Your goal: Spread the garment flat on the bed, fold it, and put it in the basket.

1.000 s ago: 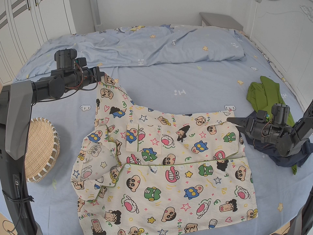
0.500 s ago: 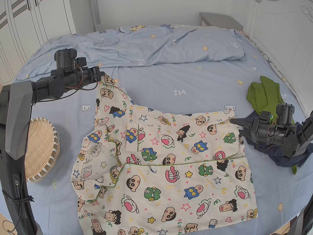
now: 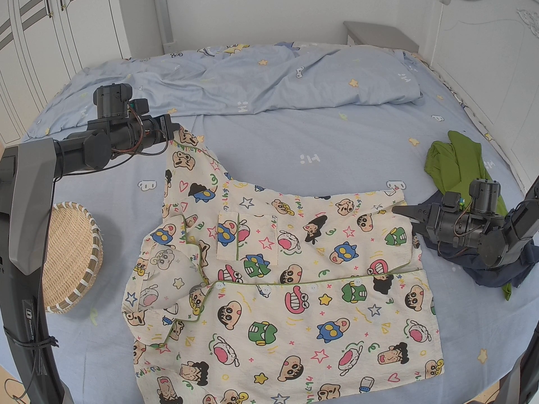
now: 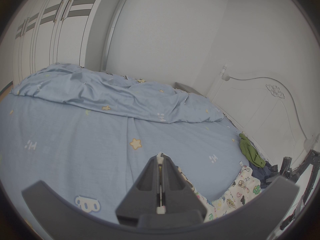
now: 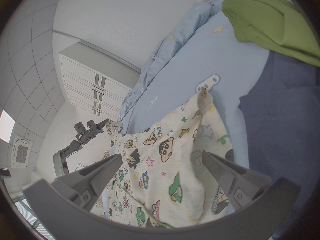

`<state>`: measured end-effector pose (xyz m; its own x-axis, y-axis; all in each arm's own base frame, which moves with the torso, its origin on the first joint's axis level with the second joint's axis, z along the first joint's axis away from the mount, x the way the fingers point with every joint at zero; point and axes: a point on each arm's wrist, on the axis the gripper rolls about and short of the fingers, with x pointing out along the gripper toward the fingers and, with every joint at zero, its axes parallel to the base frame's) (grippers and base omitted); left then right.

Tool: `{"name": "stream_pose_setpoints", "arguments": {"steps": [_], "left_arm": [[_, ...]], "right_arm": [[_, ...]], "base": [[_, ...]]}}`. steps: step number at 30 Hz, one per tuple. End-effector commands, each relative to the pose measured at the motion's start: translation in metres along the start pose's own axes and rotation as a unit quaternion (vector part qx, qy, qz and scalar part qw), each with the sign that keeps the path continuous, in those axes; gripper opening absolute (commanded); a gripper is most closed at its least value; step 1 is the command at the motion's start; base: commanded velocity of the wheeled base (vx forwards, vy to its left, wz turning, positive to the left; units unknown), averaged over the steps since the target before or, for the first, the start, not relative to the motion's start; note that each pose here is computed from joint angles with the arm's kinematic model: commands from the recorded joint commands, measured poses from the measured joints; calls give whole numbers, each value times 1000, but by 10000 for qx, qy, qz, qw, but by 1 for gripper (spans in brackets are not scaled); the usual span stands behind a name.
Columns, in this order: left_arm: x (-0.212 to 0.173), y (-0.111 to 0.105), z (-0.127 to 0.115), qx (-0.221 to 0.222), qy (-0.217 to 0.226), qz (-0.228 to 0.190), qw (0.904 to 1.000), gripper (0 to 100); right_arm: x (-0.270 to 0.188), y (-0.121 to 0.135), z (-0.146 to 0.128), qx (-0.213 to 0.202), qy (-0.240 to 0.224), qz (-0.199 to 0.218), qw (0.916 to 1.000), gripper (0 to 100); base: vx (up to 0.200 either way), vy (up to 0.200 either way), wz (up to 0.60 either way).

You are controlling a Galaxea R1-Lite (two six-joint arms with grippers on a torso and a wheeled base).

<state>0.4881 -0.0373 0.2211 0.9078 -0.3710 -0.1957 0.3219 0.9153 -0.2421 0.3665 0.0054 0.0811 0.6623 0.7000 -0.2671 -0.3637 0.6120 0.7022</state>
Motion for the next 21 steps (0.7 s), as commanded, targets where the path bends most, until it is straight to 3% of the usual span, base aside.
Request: {"name": "stream_pose_setpoints", "arguments": {"steps": [1,4,5,21], "left_arm": [[0,-1,0,-2,-2,-3,10000,0],[0,0,1,-1,-11,3,10000,0],[0,0,1,-1,-11,3,10000,0],[-2,5,1,-35,-21,47,10000,0]], "right_arm": [[7,-14,-5,128,93,-70,9999,100],[4,-13,-5,142,77,-85,9998,100],[3,-13,-5,144,71,-90,9998,0],[-11,-14,-5,197,-9,-197,9996,0]], "base": [[0,0,0],[0,0,0],[0,0,0],[0,0,0]]}}
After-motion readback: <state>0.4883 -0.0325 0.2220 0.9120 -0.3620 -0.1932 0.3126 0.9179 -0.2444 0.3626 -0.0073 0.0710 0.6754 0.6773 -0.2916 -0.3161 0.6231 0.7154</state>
